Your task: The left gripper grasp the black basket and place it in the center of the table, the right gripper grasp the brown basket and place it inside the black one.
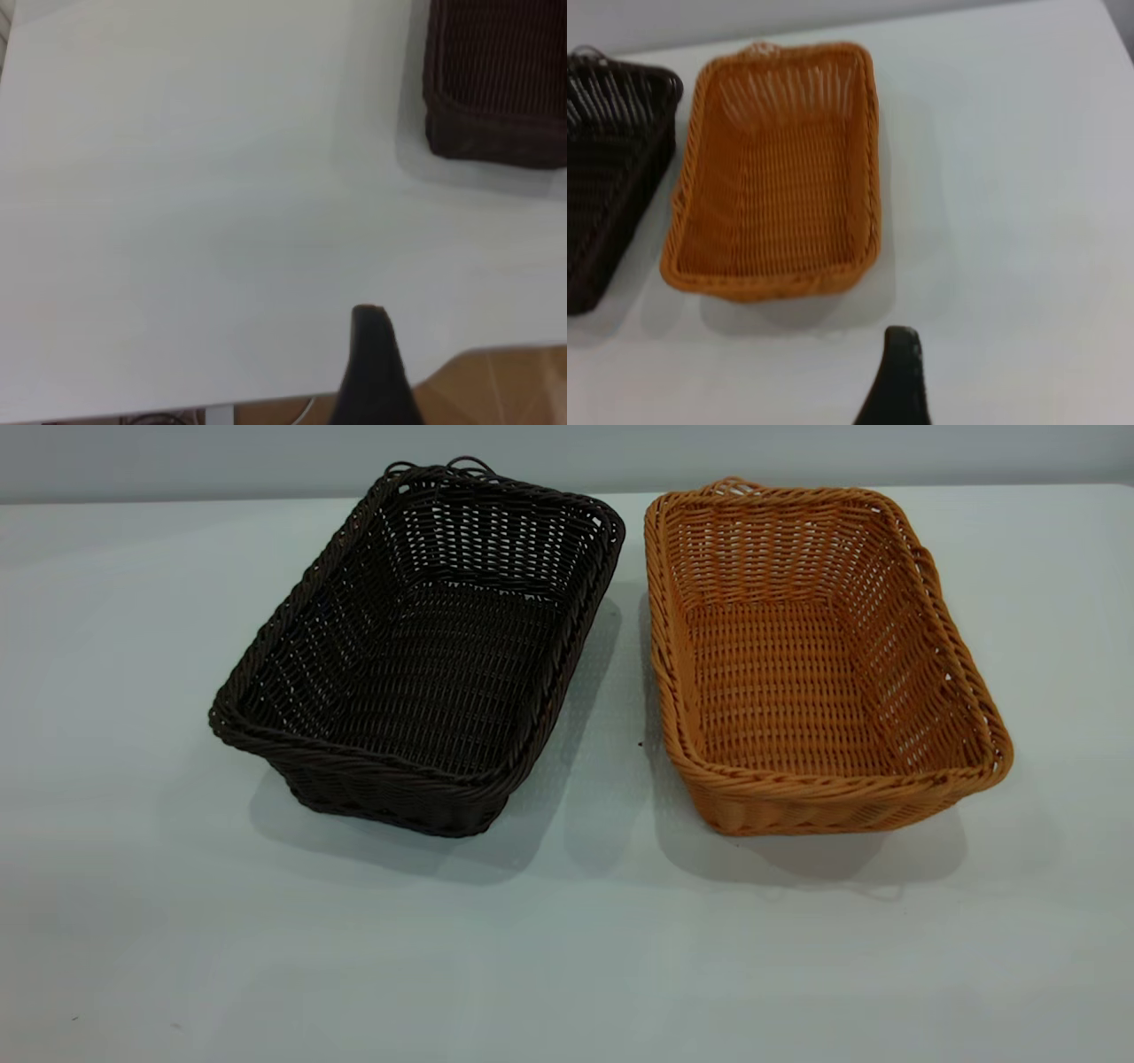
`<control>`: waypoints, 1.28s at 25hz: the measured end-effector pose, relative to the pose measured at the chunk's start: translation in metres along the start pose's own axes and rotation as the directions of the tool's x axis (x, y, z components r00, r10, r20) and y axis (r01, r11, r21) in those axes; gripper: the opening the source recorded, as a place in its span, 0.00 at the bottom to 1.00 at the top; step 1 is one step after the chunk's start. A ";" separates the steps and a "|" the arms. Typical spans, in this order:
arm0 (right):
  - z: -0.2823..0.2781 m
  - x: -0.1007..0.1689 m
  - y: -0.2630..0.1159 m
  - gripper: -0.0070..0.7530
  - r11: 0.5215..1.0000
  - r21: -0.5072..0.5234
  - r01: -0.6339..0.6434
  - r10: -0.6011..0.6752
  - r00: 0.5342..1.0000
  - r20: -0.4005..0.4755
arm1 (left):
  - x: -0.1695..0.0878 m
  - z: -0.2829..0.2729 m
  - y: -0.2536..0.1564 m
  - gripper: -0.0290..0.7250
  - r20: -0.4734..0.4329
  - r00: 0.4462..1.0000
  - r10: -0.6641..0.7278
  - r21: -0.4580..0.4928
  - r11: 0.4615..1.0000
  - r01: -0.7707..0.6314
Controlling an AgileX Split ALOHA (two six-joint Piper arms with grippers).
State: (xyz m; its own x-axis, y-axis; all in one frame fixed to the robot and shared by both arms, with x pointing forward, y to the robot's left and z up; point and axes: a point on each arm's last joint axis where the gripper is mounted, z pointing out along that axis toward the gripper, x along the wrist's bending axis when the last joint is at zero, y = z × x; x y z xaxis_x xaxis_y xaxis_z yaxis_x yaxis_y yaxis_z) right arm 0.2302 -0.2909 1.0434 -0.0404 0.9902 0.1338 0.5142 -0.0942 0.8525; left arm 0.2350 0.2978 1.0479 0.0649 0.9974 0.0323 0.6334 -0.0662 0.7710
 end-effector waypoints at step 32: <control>0.063 0.001 0.066 0.77 0.978 0.183 -0.102 0.095 0.994 0.044 | -0.061 0.392 0.178 0.68 0.192 0.969 0.154 0.414 0.883 -0.222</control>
State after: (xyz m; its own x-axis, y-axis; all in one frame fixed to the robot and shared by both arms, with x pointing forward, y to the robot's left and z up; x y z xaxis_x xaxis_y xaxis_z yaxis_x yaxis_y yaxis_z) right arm 0.3186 -0.2898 1.0679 0.0465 0.9803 0.1918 0.6640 -0.1738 0.7272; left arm 0.6462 0.2134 0.9337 0.3086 0.9508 0.0276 0.8639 -0.2923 0.4103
